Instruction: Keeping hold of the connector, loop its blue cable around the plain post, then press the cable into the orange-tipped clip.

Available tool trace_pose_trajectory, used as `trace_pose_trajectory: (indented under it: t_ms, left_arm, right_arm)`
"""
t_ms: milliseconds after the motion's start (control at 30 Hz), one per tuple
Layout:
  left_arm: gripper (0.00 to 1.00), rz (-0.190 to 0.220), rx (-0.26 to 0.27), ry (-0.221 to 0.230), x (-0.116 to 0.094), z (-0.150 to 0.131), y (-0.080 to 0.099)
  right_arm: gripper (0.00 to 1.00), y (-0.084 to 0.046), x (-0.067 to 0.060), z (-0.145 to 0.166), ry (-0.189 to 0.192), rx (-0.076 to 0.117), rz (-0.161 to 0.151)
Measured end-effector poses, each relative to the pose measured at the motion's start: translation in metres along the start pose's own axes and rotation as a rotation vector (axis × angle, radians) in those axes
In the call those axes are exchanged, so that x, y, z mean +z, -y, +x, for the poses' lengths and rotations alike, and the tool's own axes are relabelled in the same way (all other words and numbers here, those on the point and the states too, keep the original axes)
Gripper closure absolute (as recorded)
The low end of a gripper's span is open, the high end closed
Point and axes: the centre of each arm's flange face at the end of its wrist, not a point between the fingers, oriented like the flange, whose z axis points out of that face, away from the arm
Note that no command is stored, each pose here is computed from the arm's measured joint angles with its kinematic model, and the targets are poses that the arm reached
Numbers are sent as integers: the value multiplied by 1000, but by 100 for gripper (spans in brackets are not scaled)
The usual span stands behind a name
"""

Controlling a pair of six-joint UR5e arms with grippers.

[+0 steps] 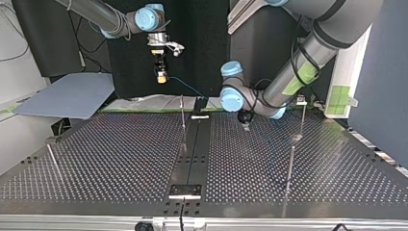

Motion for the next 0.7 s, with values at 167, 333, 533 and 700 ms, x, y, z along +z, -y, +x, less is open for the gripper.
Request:
trace_pose_trajectory:
  t_ms: [167,333,533,700]
  left_arm:
    - [2,40,8,-14,0,11,19]
    - [2,89,20,-34,1,24,38]
    - [2,157,10,-45,-4,42,65]
    - [2,223,-12,-50,-11,56,88]
  right_arm:
    - [100,1,-1,0,3,-2,2]
    - [100,1,-1,0,3,-3,3]
    - [100,2,-1,0,3,-4,4]
    - [100,3,-1,0,3,-4,6]
